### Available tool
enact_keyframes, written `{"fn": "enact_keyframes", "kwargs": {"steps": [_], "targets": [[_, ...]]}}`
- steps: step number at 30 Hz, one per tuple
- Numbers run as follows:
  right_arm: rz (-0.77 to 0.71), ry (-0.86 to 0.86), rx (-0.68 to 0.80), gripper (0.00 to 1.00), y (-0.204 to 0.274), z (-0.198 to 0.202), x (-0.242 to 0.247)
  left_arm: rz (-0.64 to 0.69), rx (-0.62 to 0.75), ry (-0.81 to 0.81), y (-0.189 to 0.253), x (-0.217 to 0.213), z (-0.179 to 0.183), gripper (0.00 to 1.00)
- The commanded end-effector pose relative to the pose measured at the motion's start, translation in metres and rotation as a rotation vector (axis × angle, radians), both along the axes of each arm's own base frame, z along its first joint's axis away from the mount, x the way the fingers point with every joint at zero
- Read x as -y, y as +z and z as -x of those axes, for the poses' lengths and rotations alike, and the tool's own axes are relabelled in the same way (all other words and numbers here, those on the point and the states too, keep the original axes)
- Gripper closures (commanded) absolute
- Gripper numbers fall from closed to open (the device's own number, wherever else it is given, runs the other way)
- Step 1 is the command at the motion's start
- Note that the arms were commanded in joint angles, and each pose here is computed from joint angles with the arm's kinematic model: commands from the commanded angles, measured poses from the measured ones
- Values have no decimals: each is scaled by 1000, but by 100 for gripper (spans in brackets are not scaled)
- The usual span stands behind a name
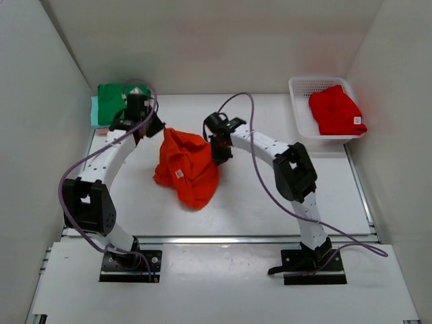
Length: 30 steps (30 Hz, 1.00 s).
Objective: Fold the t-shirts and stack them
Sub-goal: Flatten out the tshirt
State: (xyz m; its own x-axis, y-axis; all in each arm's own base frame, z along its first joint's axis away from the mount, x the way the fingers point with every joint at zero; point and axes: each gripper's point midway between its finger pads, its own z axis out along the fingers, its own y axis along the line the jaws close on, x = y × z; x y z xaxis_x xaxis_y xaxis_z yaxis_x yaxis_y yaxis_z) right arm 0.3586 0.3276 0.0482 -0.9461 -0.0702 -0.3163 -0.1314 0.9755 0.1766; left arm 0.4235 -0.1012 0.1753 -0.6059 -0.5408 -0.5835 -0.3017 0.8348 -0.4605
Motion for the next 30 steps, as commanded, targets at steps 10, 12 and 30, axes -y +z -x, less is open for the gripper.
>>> {"fn": "enact_keyframes", "kwargs": {"steps": [10, 12, 30], "targets": [[-357, -315, 880, 100, 403, -68, 178, 440, 618, -294, 311, 42, -119, 100], [-405, -345, 866, 100, 401, -50, 189, 502, 554, -320, 281, 42, -122, 100], [-716, 190, 1174, 100, 528, 6, 60, 294, 268, -469, 103, 82, 10, 94]]}}
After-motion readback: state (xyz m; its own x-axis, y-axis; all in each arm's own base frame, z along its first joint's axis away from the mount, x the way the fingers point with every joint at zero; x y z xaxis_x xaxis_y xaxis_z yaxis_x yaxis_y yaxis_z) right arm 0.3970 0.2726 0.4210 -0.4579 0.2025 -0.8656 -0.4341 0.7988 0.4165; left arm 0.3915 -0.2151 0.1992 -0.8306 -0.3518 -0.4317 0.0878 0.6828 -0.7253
